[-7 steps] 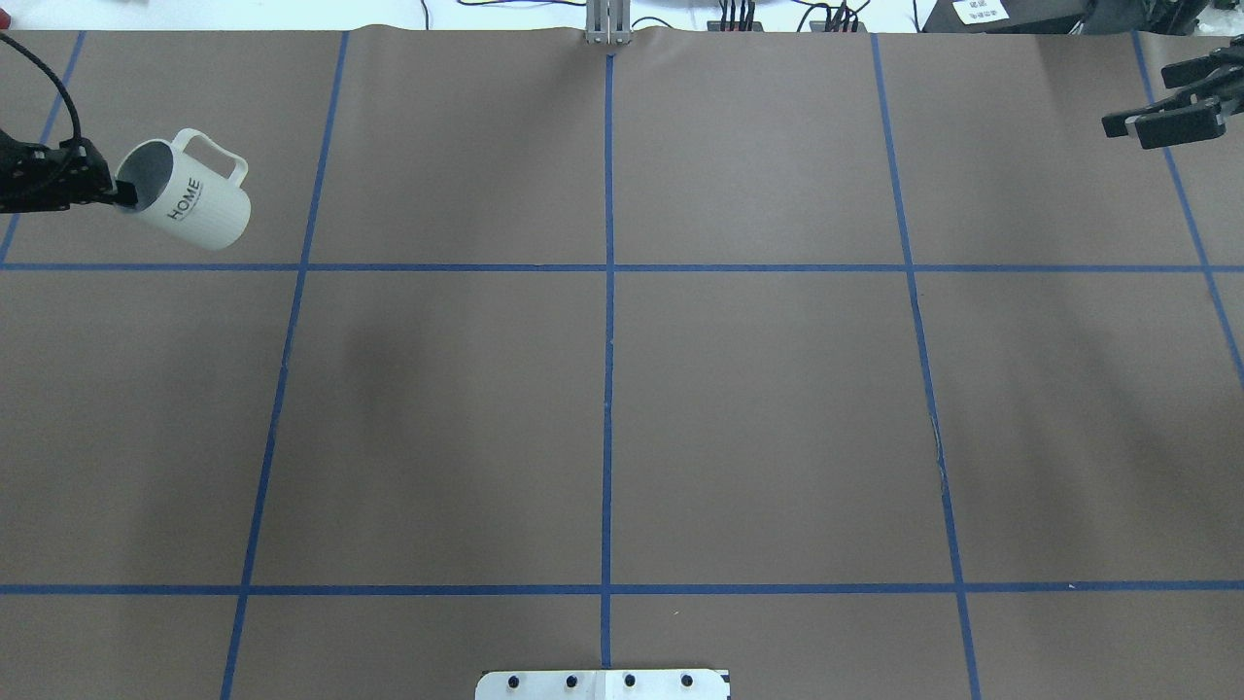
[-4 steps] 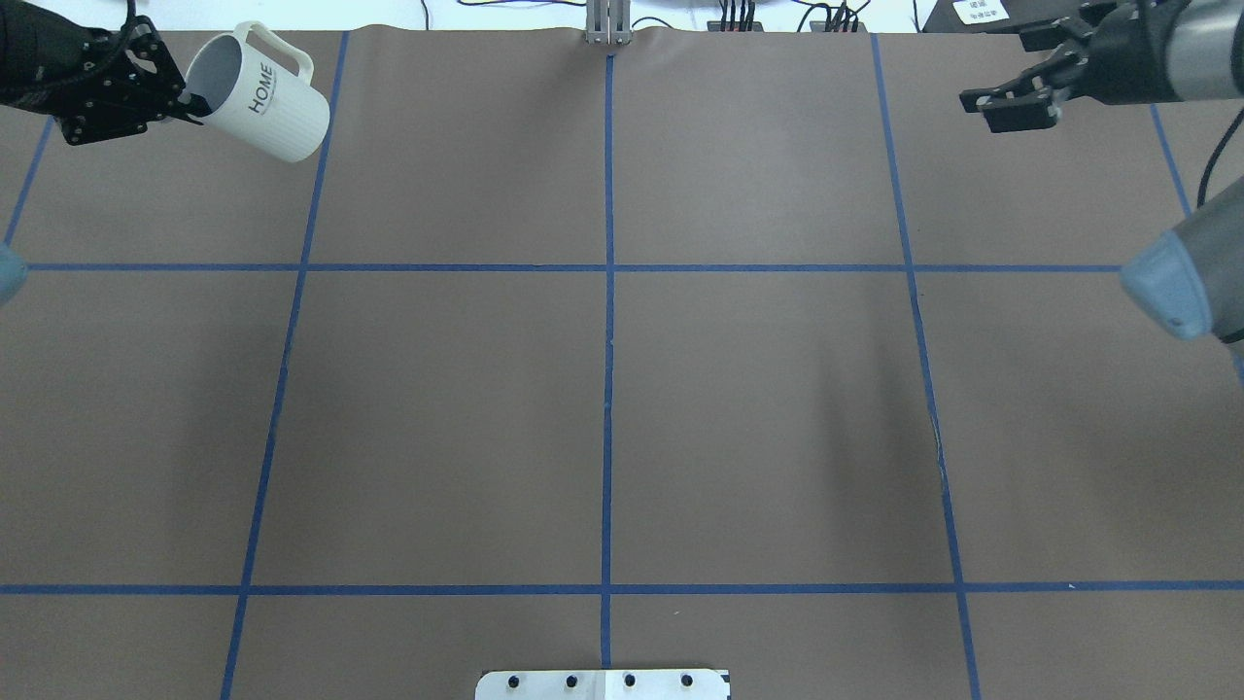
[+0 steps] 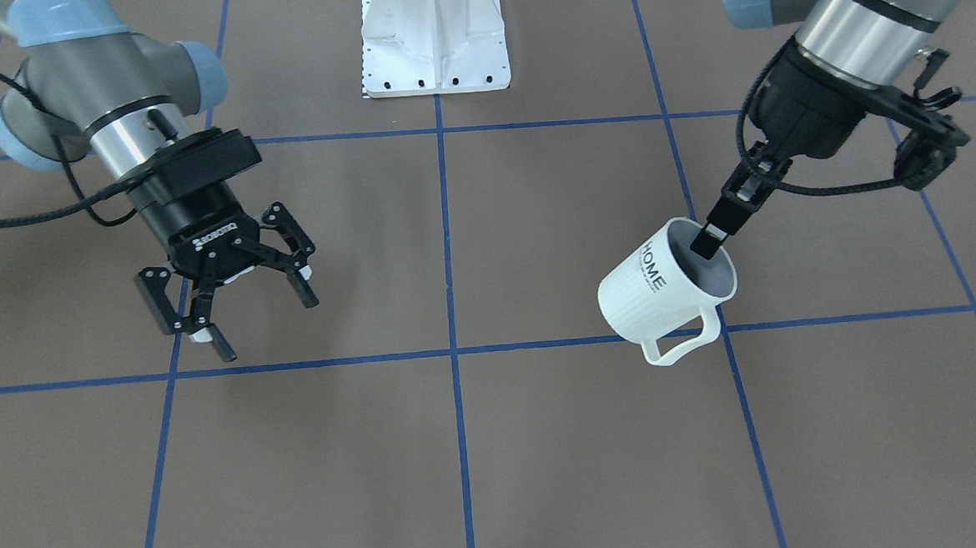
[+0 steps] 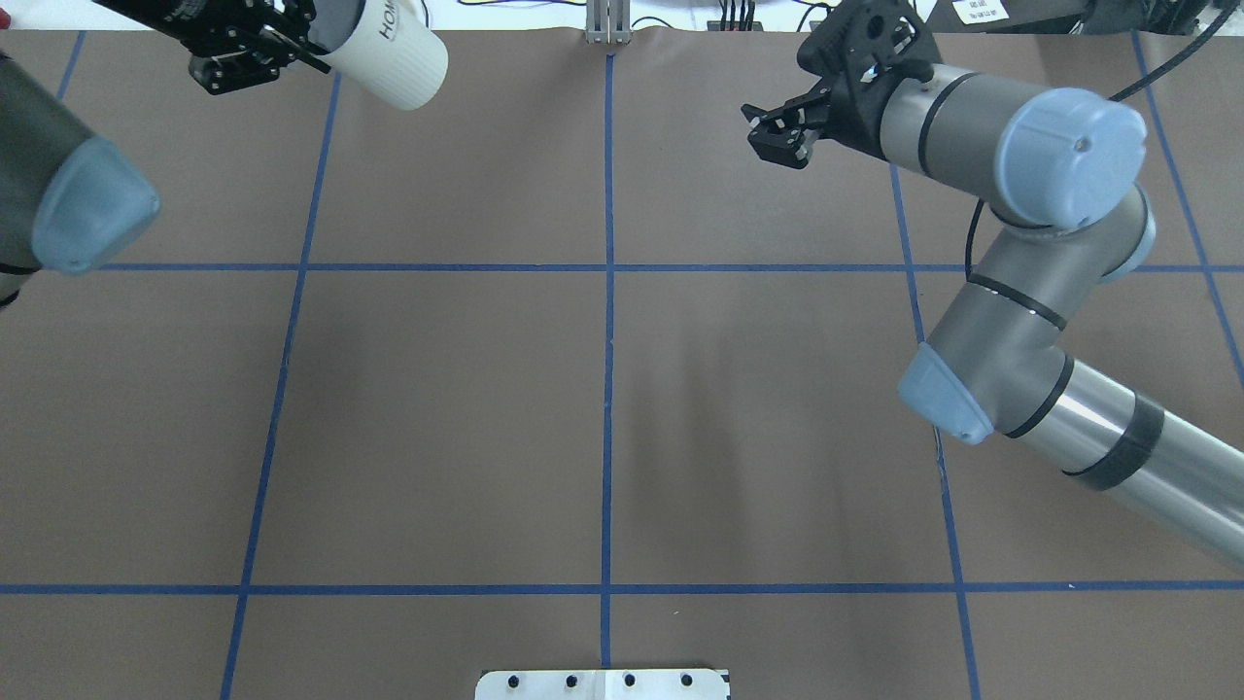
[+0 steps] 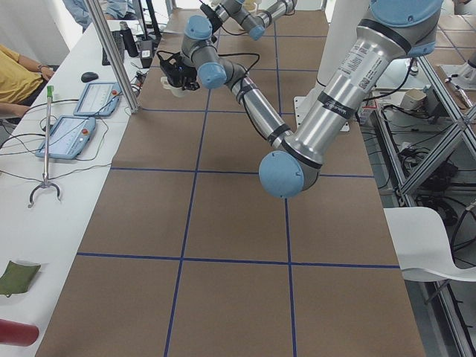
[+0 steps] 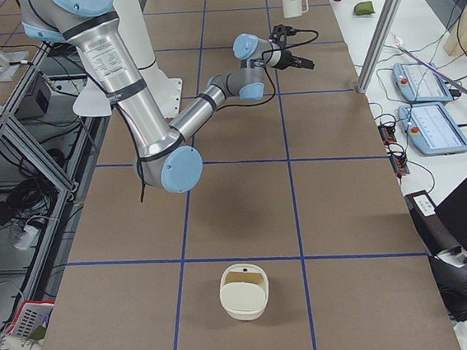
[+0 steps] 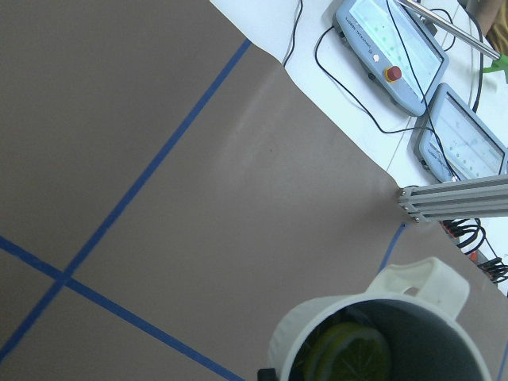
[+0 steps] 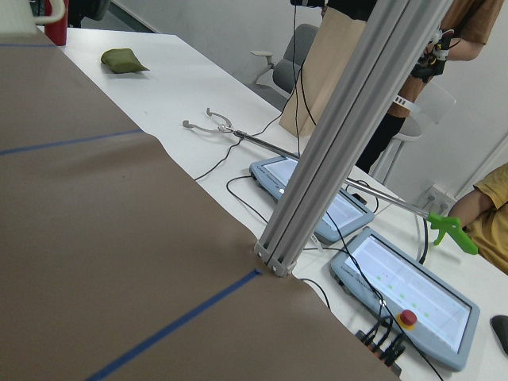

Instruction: Left arm hands cup to right arm to dump lemon

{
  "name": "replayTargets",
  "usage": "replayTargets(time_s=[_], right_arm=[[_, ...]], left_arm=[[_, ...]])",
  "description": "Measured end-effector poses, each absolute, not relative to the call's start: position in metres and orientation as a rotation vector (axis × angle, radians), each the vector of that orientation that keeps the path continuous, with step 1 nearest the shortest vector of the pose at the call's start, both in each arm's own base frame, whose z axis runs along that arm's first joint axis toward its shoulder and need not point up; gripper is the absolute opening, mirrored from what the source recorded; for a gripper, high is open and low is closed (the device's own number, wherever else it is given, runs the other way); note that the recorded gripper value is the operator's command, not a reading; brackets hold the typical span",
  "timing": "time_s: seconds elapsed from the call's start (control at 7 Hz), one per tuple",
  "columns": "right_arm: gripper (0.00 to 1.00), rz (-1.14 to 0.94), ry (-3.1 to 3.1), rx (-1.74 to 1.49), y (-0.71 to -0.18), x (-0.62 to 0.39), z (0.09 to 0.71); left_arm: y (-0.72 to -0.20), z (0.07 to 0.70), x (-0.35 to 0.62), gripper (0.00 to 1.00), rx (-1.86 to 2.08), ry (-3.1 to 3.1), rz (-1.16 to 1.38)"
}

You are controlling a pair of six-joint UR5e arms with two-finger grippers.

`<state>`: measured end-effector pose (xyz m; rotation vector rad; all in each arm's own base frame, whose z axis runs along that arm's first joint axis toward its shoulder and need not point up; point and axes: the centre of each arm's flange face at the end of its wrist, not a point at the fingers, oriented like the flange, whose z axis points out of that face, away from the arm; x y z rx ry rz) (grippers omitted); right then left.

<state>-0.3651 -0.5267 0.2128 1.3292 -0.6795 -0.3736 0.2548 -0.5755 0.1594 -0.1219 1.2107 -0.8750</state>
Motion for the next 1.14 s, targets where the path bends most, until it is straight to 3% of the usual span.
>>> replayTargets(time_s=[0.29,0.71,1.14], right_arm=[[0.94,-0.313,-0.673,1.409,-0.499,-0.402,0.178],[0.94,-0.200,-0.682,1.529,-0.456,-0.441,0.172],[0.94,-0.301,-0.585,1.582,-0.446,-0.451,0.172]], left_arm=[[-0.574,0.123,0.304,0.00,-0.152,1.222,-0.905],[-0.565,0.095,0.330,0.00,-0.190,1.246,-0.910],[-0.550,0.080,0.349,0.00,-0.230,1.262,-0.900]])
